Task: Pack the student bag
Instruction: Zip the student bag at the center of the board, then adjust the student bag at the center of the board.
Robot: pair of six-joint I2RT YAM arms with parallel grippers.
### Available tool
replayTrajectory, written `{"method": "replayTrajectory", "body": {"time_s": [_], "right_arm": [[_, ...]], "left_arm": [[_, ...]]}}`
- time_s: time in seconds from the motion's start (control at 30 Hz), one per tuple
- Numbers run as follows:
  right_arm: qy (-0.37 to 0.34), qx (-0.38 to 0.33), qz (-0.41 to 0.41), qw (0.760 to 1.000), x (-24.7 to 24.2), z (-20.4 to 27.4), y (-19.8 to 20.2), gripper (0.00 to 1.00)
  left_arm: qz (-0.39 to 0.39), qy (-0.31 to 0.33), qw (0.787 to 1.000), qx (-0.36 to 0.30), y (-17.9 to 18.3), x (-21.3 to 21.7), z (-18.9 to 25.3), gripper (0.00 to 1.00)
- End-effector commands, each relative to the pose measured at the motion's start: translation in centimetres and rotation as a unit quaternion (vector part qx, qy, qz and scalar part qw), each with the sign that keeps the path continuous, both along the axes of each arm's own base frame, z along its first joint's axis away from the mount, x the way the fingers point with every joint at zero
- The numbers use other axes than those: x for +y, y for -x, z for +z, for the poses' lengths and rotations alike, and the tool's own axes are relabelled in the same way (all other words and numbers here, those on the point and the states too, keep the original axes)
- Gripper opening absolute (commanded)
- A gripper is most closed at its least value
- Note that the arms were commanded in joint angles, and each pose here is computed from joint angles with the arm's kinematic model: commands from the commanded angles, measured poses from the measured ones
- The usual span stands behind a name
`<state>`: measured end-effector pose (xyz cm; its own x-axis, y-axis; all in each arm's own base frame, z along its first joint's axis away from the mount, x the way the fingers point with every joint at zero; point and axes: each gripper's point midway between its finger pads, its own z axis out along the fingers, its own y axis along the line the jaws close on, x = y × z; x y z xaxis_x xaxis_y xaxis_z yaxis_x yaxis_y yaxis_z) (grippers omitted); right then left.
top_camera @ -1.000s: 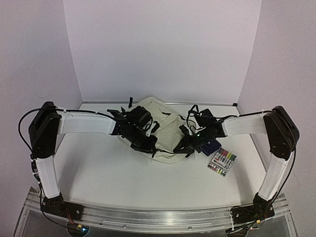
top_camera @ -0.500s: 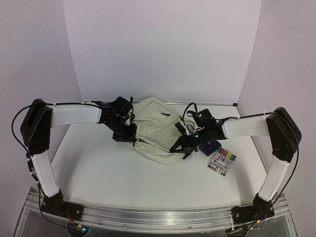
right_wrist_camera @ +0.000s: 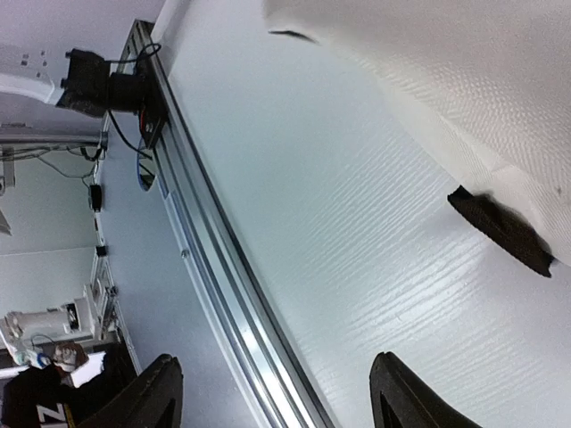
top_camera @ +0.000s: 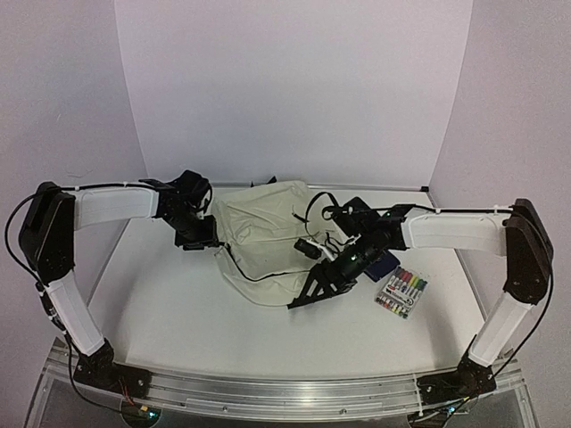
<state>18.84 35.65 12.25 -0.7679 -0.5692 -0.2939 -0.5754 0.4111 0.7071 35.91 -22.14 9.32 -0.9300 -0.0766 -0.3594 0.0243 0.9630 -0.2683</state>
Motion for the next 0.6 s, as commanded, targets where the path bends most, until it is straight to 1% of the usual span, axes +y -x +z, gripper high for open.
{"method": "replayTrajectory", "body": {"time_s": [0.0,0.1,0.2,0.3,0.4,0.47,0.57], "right_arm": [[0.010,-0.125,0.051,0.991,-2.7,5.5,-1.3,0.77],[0.006,-0.158,-0.010,0.987,-3.6,7.9,-6.4,0.79],[0.026,-0.169,-0.089,0.981,-5.2,8.4,-13.0,0.79],[0.071,-0.175,-0.133,0.973,-6.4,6.3,-17.6,0.81],[0.093,-0.151,-0.148,0.973,-6.5,3.4,-19.8,0.81],[0.105,-0.129,-0.145,0.975,-6.2,1.1,-20.1,0.81],[0.115,-0.087,-0.138,0.980,-5.9,-2.1,-19.6,0.77]], "left_arm": [[-0.013,0.086,0.994,-0.071,0.9,-1.4,5.5,0.56],[-0.011,0.123,0.988,-0.089,1.6,-1.6,7.4,0.65],[-0.010,0.145,0.985,-0.094,2.1,-1.8,8.4,0.70],[-0.032,0.186,0.978,-0.082,2.6,-3.5,8.4,0.73],[-0.044,0.189,0.979,-0.062,3.0,-4.9,6.7,0.74],[-0.058,0.182,0.980,-0.049,3.3,-6.2,5.3,0.75],[-0.074,0.168,0.983,-0.020,4.1,-7.6,2.7,0.74]]}}
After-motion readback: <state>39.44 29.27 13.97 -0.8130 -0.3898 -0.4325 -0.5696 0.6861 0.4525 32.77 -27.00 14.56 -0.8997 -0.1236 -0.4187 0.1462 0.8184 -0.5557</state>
